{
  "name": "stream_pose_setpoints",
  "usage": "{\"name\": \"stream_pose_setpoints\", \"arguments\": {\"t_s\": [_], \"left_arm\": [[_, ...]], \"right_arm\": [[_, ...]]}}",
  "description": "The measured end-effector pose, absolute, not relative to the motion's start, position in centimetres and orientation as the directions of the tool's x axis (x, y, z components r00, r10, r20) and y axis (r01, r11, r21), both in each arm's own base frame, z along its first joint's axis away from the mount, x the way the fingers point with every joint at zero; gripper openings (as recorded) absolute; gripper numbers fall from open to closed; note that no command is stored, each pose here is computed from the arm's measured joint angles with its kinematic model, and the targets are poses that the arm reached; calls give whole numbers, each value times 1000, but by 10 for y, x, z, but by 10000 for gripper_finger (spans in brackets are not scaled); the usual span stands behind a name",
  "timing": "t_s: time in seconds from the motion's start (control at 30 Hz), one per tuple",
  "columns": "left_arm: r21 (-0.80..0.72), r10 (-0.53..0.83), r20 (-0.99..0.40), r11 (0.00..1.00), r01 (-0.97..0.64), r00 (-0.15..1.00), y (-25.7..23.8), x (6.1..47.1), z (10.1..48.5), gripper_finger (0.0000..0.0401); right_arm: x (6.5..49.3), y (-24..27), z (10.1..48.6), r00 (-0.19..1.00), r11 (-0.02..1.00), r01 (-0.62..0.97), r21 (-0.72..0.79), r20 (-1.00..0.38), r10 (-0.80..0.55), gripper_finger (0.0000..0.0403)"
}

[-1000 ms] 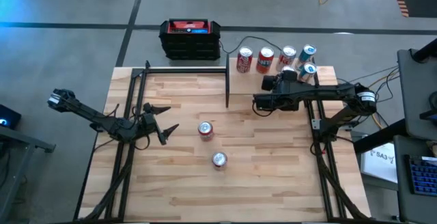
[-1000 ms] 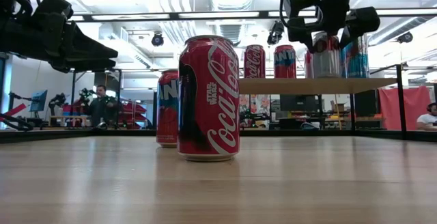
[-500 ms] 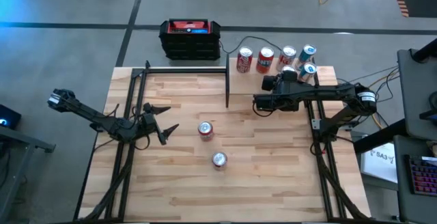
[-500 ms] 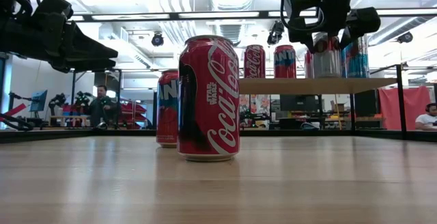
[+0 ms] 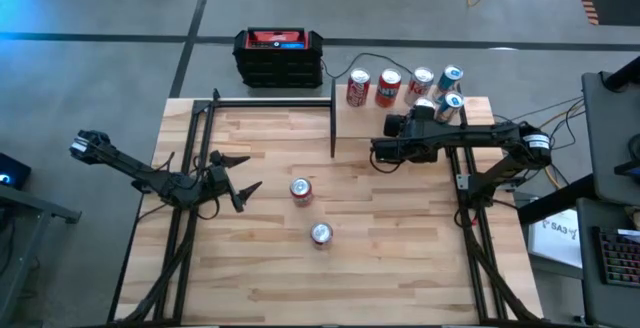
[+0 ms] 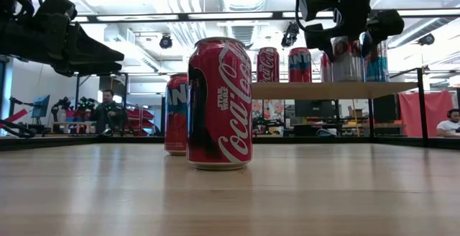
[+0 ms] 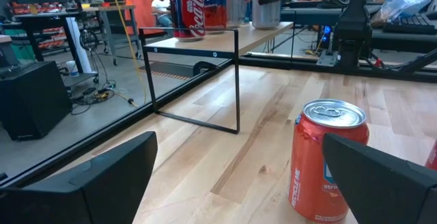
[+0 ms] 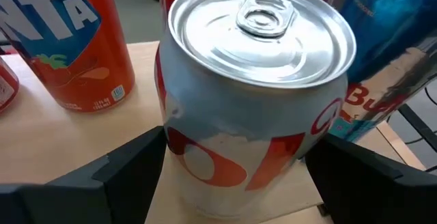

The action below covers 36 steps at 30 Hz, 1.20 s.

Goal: Place canned beverage on shelf
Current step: Put the silver soda can on the shelf aligned with the other silver soda can

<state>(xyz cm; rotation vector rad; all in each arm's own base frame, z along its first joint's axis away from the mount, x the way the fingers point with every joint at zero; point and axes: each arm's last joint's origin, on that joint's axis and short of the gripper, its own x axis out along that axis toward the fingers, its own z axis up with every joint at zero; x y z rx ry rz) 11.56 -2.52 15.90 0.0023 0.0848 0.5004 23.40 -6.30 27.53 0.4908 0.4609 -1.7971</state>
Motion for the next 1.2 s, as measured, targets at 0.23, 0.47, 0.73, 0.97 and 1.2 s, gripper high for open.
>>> {"name": "stream_pose_setpoints", "arguments": {"t_s": [0.23,0.47,0.73,0.97,1.2], "left_arm": [[22,479,-80,878,-479,874,-25,116,159,400],[22,479,-80,877,-479,874,-25,116,159,400],[23,479,-80,878,-479,874,-25,116,159,400],[22,479,-80,877,-479,874,-25,116,159,400],[23,479,-80,878,-479,874,-25,116,159,400]], "right_arm": [[236,-63,279,-242,-270,962,-28,-538,-807,325],[236,-64,279,-241,-274,961,-18,-535,-809,325],[238,-64,284,-230,-236,970,-59,-545,-806,325],[239,-63,290,-221,-258,966,-18,-573,-789,325],[238,-62,290,-228,-273,962,-14,-592,-773,325]]}}
